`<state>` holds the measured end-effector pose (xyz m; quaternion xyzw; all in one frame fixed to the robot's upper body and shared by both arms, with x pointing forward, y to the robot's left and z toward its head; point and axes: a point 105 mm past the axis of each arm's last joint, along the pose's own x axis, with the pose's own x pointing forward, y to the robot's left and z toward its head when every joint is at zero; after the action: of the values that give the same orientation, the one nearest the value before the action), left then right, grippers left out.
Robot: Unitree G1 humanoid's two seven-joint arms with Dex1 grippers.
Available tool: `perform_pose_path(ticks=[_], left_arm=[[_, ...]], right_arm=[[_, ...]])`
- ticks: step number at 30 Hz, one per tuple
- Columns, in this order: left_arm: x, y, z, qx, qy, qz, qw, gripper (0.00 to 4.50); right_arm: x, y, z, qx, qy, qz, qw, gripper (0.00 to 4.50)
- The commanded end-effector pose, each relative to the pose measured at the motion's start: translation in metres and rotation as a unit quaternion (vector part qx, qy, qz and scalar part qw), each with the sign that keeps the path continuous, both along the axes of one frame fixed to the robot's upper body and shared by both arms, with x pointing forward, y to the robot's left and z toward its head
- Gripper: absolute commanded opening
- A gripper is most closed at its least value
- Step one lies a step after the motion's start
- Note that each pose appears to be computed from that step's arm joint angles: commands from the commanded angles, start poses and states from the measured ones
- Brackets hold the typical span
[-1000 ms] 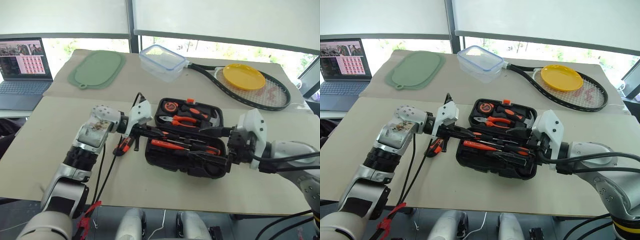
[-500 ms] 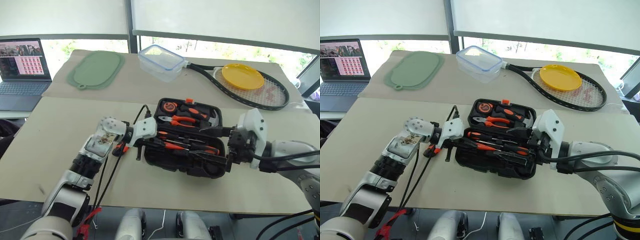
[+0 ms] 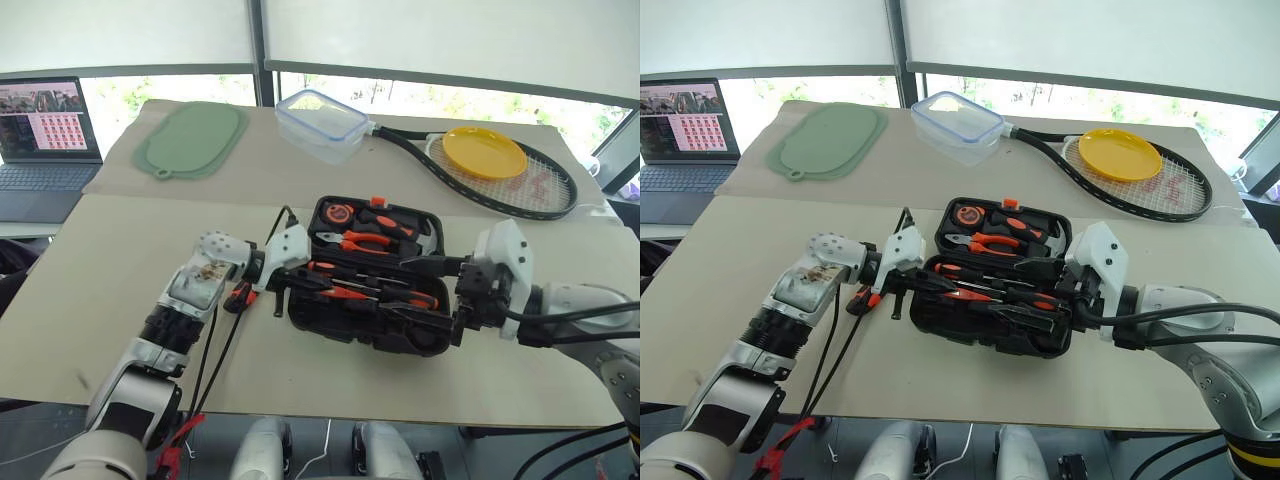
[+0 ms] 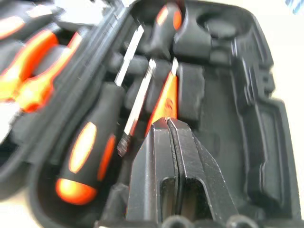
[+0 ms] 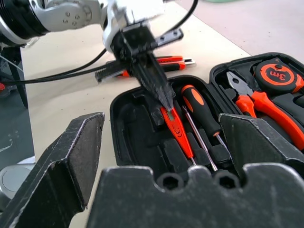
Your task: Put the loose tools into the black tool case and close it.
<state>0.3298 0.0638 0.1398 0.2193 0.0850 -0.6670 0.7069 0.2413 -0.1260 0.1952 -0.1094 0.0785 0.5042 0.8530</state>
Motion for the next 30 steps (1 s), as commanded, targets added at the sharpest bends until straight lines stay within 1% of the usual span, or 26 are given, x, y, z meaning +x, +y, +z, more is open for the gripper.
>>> perform_pose_path(ticks=[1,6,8,12,16,19,21,25,29,30], left_arm=[[0.0,-0.008,0.006,0.001,-0.027,-0.013,1.0,0.06],[0.006,-0.011,-0.008,0.018,-0.035,-0.006,0.999,0.06],[0.01,-0.014,-0.016,0.025,-0.038,0.004,0.999,0.06],[0.008,-0.012,-0.036,0.047,-0.04,0.002,0.998,0.06],[0.009,-0.008,-0.04,0.053,-0.041,0.005,0.998,0.06],[0.009,-0.007,-0.041,0.054,-0.045,0.003,0.998,0.06],[0.007,-0.006,-0.035,0.046,-0.043,0.001,0.998,0.06],[0.005,-0.003,-0.033,0.046,-0.055,0.004,0.997,0.06],[0.009,0.006,-0.016,0.026,-0.067,0.036,0.997,0.06],[0.011,0.01,-0.006,0.012,-0.066,0.051,0.996,0.06]], right_arm=[[-0.001,0.001,0.007,0.005,-0.014,0.005,1.0,4.5],[-0.001,0.001,0.007,0.005,-0.013,0.005,1.0,4.5],[-0.001,0.001,0.007,0.006,-0.012,0.005,1.0,4.5],[-0.001,0.002,0.007,0.007,-0.013,0.005,1.0,4.5],[-0.003,0.002,0.007,0.007,-0.012,0.005,1.0,4.5],[-0.003,0.002,0.006,0.007,-0.011,0.005,1.0,4.5],[-0.003,0.002,0.006,0.008,-0.011,0.005,1.0,4.5],[0.0,0.002,0.006,0.007,-0.01,0.007,1.0,4.5],[0.003,0.004,0.007,0.009,-0.011,0.012,1.0,4.5],[0.003,0.004,0.007,0.008,-0.012,0.015,1.0,4.5]])
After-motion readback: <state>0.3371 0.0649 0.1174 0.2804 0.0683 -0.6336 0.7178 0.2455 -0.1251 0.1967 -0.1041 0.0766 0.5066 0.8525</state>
